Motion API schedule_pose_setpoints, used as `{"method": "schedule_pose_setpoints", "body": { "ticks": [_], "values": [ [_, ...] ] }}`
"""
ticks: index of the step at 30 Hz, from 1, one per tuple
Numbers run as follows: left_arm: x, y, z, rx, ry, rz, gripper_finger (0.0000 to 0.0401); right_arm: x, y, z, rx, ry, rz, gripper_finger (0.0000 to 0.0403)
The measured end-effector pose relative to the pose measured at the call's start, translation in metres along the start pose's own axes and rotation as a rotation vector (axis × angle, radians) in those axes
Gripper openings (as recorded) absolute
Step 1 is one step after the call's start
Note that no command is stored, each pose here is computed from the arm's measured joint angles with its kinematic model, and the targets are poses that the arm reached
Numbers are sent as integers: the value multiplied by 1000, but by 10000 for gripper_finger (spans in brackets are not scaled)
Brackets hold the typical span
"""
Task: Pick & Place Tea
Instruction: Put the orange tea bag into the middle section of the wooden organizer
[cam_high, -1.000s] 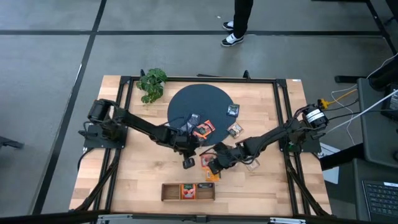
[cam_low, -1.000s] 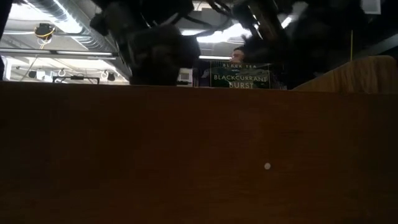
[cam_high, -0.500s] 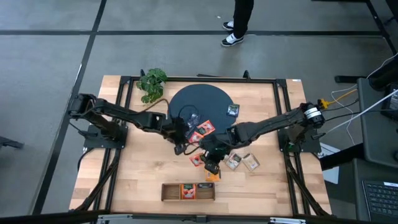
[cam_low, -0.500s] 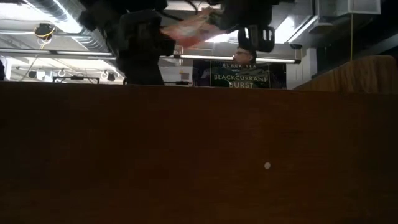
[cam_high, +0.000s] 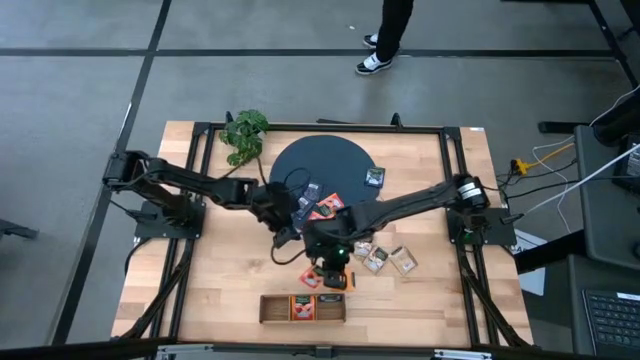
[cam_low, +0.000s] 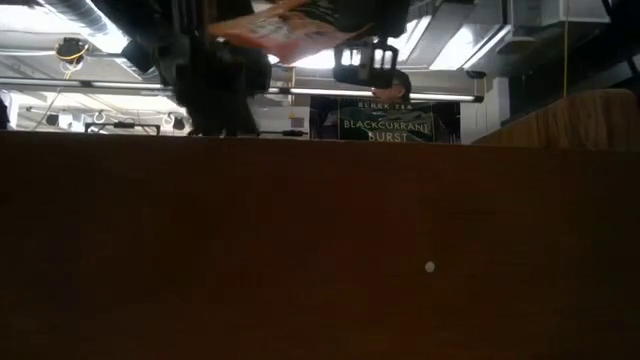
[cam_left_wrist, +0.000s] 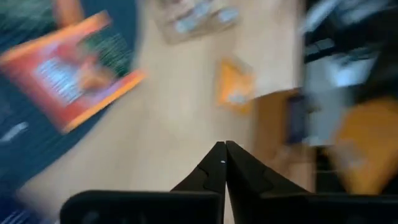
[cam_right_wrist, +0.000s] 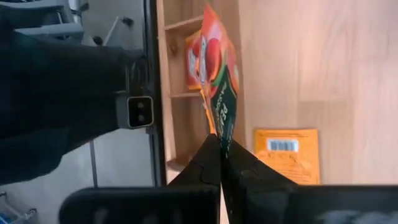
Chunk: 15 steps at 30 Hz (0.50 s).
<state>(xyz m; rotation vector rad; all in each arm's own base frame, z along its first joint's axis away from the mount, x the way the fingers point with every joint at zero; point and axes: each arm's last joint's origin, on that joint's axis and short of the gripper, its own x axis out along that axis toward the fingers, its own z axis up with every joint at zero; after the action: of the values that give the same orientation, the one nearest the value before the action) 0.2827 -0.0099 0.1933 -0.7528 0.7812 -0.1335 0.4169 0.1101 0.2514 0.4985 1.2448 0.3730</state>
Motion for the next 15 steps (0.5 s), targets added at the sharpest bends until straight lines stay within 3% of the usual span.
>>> {"method": "schedule_pose_setpoints", "body": {
  "ticks": [4, 9, 15],
  "values": [
    [-10, -12, 5, 47, -39, -95, 3, -4, -8, 2, 8, 1, -11, 0],
    [-26, -22, 8, 76, -84, -130, 9, -7, -15, 4, 9, -8, -39, 0],
    [-37, -29, 8, 94, -114, -156, 44, -13, -25, 9, 27, -30, -59, 0]
  ]
}}
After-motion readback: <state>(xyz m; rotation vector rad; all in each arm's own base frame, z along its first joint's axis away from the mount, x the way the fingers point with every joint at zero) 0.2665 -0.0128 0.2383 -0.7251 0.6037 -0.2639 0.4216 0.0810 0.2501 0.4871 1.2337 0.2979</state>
